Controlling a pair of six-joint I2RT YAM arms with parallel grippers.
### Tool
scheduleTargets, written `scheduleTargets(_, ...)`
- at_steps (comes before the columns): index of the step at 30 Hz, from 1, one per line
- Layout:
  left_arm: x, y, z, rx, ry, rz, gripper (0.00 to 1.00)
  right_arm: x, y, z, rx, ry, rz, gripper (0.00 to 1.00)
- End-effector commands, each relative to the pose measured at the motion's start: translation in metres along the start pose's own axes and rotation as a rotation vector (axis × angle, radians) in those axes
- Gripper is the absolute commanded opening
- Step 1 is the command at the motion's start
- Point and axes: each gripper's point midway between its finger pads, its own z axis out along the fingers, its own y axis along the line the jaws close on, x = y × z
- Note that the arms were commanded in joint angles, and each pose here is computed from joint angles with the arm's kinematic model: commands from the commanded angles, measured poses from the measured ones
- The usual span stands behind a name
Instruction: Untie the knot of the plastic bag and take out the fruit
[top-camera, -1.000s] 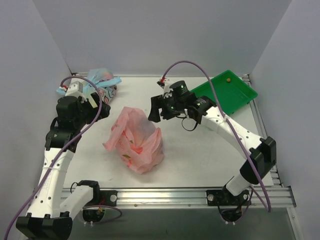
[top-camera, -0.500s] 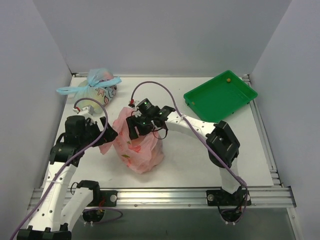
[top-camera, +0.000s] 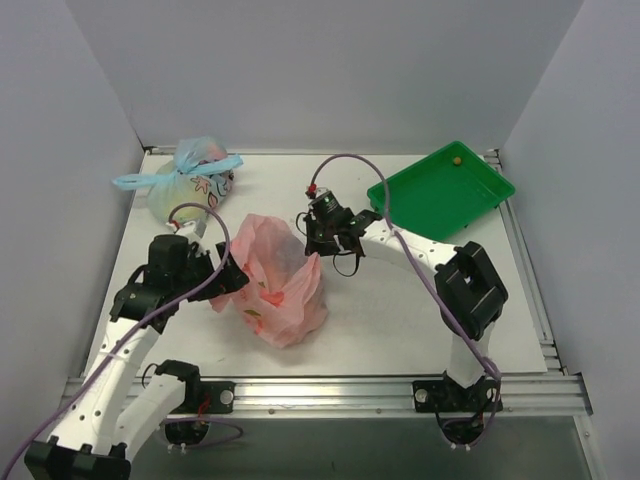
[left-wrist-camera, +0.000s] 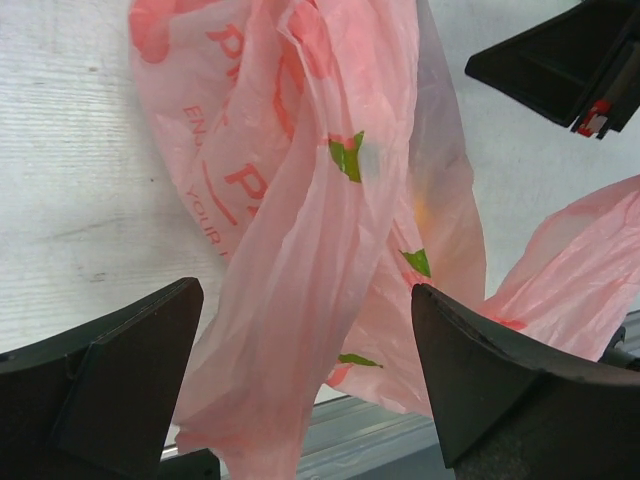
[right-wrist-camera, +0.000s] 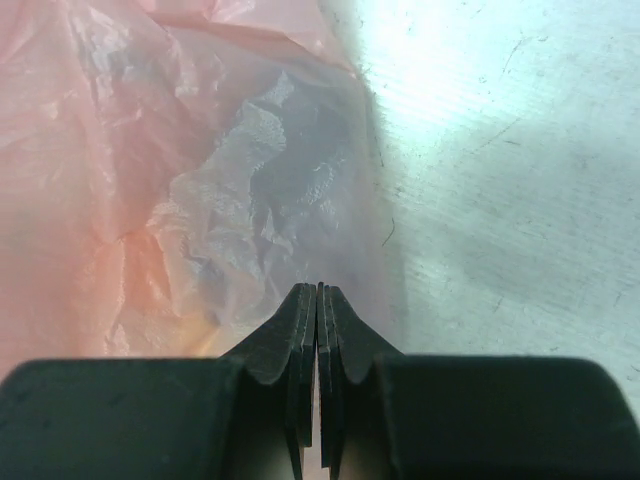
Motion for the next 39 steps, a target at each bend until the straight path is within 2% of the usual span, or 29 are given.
scheduleTargets(1, 0.0, -0.017, 0.012, 0.038, 0.001, 0.022, 0.97, -0.027, 0.017, -0.028, -0.055, -0.118, 0.025, 0.0)
scheduleTargets(4, 0.007, -0.017, 0.026, 0.004, 0.009, 0.036, 0.98, -0.022, 0.039, -0.032, -0.152, -0.105, -0.012, 0.01)
scheduleTargets(6, 0.009, -0.014, 0.035, -0.018, 0.017, 0.028, 0.97, -0.018, 0.054, -0.037, -0.187, -0.109, -0.062, 0.13)
scheduleTargets(7, 0.008, -0.012, 0.04, -0.032, 0.01, 0.02, 0.97, -0.016, 0.061, -0.039, -0.209, -0.106, -0.077, 0.25)
scheduleTargets(9, 0.008, -0.005, 0.047, -0.069, 0.008, 0.016, 0.97, -0.009, 0.078, -0.043, -0.252, -0.099, -0.112, 0.39)
scheduleTargets(10, 0.006, 0.004, 0.05, -0.112, -0.013, 0.015, 0.97, -0.005, 0.084, -0.045, -0.268, -0.094, -0.123, 0.52)
scheduleTargets(13, 0.012, 0.018, 0.058, -0.166, -0.02, 0.003, 0.94, 0.005, 0.108, -0.05, -0.319, -0.092, -0.175, 0.67)
scheduleTargets(16, 0.021, 0.026, 0.062, -0.178, -0.018, -0.029, 0.8, 0.012, 0.123, -0.049, -0.341, -0.088, -0.2, 0.72)
scheduleTargets(17, 0.028, 0.03, 0.063, -0.18, -0.013, -0.039, 0.68, 0.015, 0.123, -0.044, -0.336, -0.078, -0.201, 0.72)
scheduleTargets(21, 0.041, 0.033, 0.065, -0.147, -0.017, -0.067, 0.51, 0.017, 0.13, -0.034, -0.33, -0.071, -0.209, 0.71)
scheduleTargets(24, 0.044, 0.032, 0.063, -0.111, -0.041, -0.074, 0.39, 0.019, 0.13, -0.025, -0.312, -0.066, -0.211, 0.68)
scheduleTargets(27, 0.041, 0.027, 0.06, -0.075, -0.071, -0.074, 0.32, 0.018, 0.128, -0.015, -0.292, -0.066, -0.212, 0.66)
scheduleTargets(36, 0.038, 0.018, 0.061, -0.027, -0.08, -0.062, 0.31, 0.013, 0.136, 0.006, -0.255, -0.085, -0.256, 0.62)
scheduleTargets(39, 0.038, 0.018, 0.061, -0.027, -0.08, -0.058, 0.31, 0.008, 0.117, 0.016, -0.136, -0.113, -0.262, 0.53)
